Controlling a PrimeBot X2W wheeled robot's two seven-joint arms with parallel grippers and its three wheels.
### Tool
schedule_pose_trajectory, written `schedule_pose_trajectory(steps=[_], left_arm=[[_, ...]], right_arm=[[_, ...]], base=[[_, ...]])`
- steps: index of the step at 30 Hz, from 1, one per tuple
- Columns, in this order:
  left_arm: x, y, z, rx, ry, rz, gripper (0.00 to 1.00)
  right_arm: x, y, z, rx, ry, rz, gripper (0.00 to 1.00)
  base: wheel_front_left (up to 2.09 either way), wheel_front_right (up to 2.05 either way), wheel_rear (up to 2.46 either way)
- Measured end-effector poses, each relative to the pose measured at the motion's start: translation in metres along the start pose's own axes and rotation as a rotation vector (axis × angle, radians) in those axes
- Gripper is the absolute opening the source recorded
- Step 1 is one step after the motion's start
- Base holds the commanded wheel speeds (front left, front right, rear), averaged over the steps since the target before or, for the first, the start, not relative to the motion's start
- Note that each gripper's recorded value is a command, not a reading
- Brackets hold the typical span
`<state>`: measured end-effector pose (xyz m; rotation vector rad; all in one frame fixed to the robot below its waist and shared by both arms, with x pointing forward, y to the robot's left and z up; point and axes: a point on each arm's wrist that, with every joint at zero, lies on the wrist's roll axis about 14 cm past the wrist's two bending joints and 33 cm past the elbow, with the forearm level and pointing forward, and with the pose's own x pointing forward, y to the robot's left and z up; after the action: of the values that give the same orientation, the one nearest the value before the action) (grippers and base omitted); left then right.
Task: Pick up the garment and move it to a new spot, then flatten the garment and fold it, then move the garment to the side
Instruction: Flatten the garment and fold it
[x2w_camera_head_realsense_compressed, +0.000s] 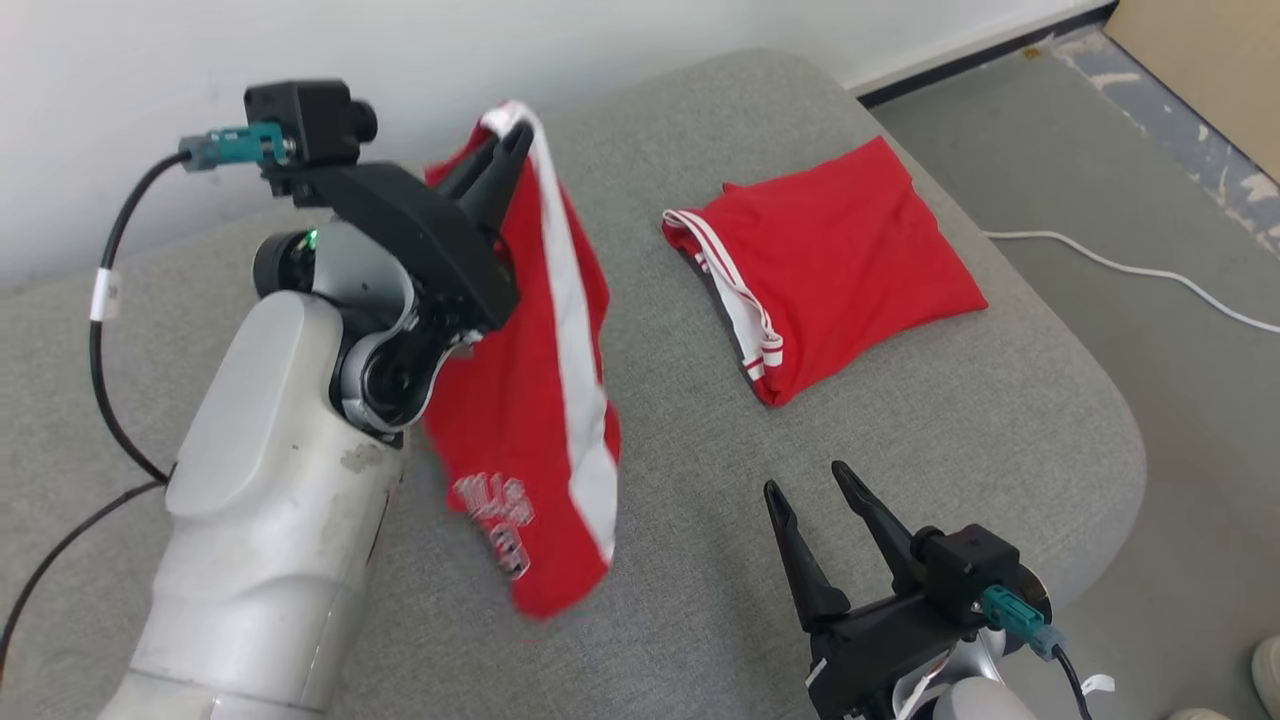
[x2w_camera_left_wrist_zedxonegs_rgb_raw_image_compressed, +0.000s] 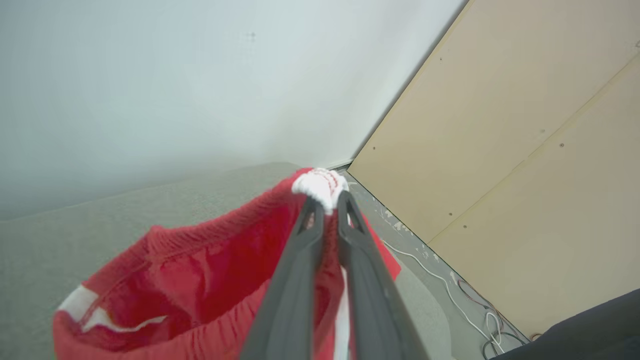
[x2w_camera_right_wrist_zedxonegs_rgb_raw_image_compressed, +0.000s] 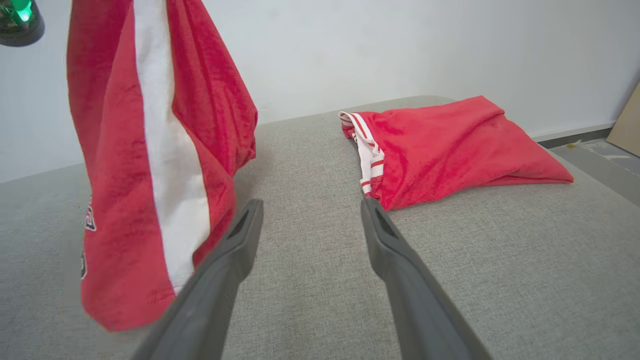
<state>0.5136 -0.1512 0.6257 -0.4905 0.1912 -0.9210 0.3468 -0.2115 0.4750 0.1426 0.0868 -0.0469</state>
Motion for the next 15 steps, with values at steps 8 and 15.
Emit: schedule_pose_trajectory(steps=[8,15], left_arm=[[-0.008,-0.072,0.046,-0.02,-0.151,-0.154,0.0],[-0.036,-0.06,0.003,0.061,-0.052,-0.098,0.0]], right_arm=[[-0.008,0.005,0.003,0.015,-0.017,0.012,1.0],[-0.003,0.016,0.001,0.02,-0.014,0.045,1.0]], base=[[0.0,0.0,0.0],[0.0,0.0,0.0]])
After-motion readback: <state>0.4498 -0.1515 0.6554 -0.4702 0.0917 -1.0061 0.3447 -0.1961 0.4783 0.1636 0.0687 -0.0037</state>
